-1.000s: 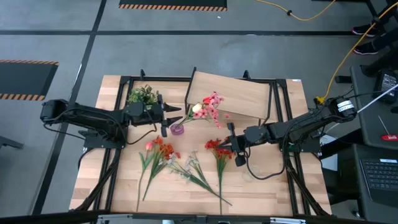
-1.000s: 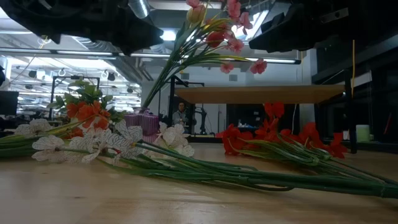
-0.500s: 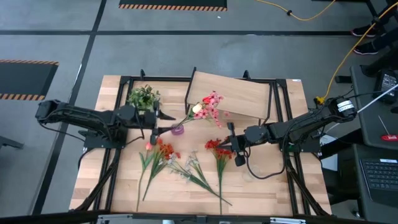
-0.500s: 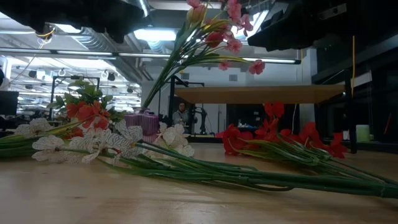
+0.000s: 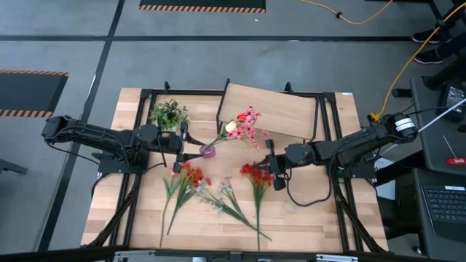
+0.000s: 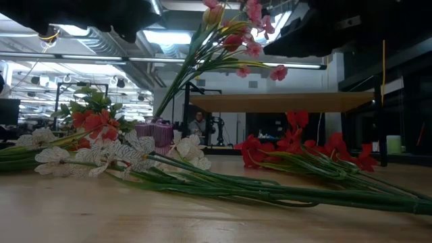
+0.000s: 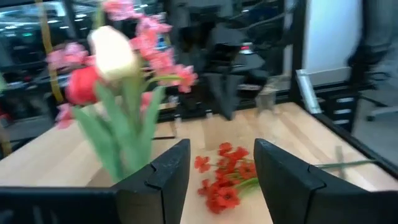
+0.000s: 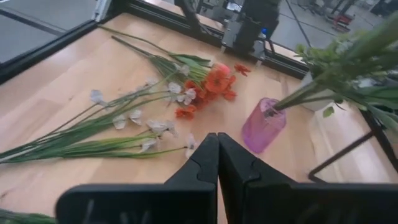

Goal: Pick and place flowers into a vace then onto a shelf
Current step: Put the orange flowers into the purple vase

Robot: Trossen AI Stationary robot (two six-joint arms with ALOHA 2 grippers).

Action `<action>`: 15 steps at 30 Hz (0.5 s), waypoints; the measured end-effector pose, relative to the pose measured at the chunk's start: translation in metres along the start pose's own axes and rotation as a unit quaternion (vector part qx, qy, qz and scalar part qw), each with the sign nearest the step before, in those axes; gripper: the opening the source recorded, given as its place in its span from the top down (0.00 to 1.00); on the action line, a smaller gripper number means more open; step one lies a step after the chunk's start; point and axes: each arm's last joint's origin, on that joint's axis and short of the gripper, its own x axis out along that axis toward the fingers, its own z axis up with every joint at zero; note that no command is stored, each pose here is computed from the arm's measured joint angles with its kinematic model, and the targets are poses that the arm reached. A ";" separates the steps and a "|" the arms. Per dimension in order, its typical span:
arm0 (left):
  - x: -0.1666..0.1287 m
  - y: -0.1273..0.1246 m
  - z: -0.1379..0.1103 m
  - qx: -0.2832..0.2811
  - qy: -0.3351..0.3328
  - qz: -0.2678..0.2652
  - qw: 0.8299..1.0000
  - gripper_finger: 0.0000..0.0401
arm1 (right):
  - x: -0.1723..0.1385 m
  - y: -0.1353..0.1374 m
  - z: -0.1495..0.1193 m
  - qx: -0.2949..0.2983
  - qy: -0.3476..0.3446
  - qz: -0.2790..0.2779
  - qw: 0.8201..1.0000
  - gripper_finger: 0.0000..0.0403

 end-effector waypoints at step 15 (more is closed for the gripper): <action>0.016 -0.010 0.001 -0.091 0.064 0.054 0.992 0.64 | 0.001 -0.005 -0.002 0.022 0.005 -0.008 1.000 0.99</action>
